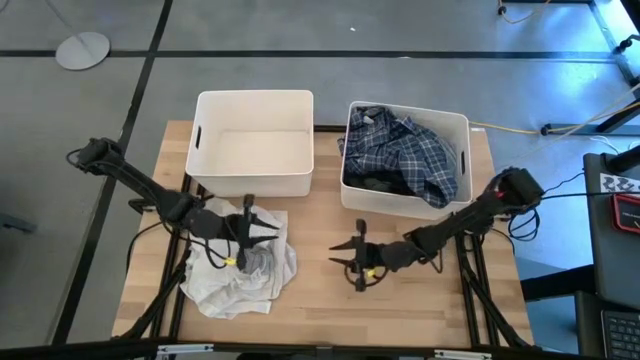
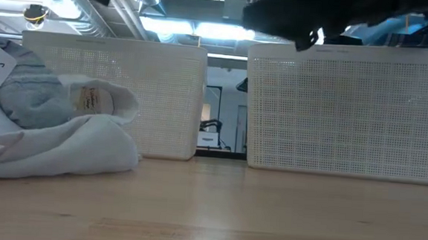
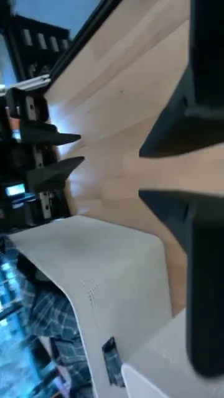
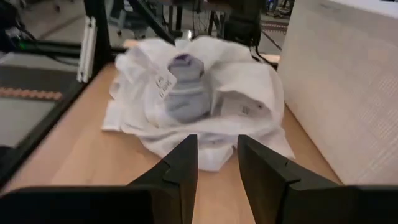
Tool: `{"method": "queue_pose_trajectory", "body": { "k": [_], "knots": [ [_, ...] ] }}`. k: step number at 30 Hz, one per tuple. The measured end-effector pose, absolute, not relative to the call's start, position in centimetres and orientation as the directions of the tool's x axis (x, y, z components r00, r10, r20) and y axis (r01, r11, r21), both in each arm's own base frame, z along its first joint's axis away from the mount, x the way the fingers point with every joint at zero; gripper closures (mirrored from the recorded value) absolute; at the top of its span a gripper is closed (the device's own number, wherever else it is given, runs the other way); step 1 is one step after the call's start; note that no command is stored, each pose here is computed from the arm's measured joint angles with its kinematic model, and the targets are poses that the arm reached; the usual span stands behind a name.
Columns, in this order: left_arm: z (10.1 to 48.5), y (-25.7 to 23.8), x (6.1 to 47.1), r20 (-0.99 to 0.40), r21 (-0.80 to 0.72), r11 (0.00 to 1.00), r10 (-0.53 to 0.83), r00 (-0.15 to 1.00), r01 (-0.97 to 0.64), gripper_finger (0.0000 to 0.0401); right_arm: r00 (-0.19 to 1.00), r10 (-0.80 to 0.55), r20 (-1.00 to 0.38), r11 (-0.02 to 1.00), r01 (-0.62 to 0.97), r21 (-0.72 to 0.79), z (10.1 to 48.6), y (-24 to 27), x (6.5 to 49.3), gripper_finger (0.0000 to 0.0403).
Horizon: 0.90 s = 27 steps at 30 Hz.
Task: Sort clothes
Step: Put the gray socks into the left white bin
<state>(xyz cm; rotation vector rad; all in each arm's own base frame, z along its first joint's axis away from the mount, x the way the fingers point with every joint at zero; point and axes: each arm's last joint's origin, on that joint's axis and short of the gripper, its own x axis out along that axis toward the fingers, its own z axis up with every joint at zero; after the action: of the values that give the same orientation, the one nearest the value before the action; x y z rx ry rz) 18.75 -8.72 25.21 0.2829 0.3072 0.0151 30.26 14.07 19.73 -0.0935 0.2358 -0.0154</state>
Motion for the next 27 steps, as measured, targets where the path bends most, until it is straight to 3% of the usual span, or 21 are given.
{"method": "queue_pose_trajectory", "body": {
  "k": [5,9,13,17,27],
  "knots": [
    [28.5,-8.8,18.7,-0.444,0.194,0.981,0.063,0.894,0.027,0.0217,0.965,-0.037,-0.258,0.993,0.006,-0.119,18.9,14.0,31.0,0.0285],
    [29.7,-9.8,18.2,-0.623,0.025,0.999,-0.015,0.782,0.039,0.0166,0.963,-0.042,-0.267,0.992,0.008,-0.126,18.7,14.0,31.0,0.0285],
    [28.0,-10.9,17.6,-0.772,-0.079,0.994,-0.013,0.636,-0.075,0.0156,0.964,-0.042,-0.263,0.992,0.01,-0.122,18.8,14.0,31.0,0.0285],
    [25.8,-12.2,17.6,-0.859,-0.058,0.985,0.034,0.51,-0.162,0.0155,0.965,-0.041,-0.259,0.993,0.01,-0.118,18.8,14.0,31.1,0.0285],
    [23.0,-13.7,19.1,-0.904,0.006,0.977,0.096,0.417,-0.212,0.0154,0.963,-0.05,-0.263,0.992,0.018,-0.123,18.8,13.8,31.2,0.0285]
  ]
}}
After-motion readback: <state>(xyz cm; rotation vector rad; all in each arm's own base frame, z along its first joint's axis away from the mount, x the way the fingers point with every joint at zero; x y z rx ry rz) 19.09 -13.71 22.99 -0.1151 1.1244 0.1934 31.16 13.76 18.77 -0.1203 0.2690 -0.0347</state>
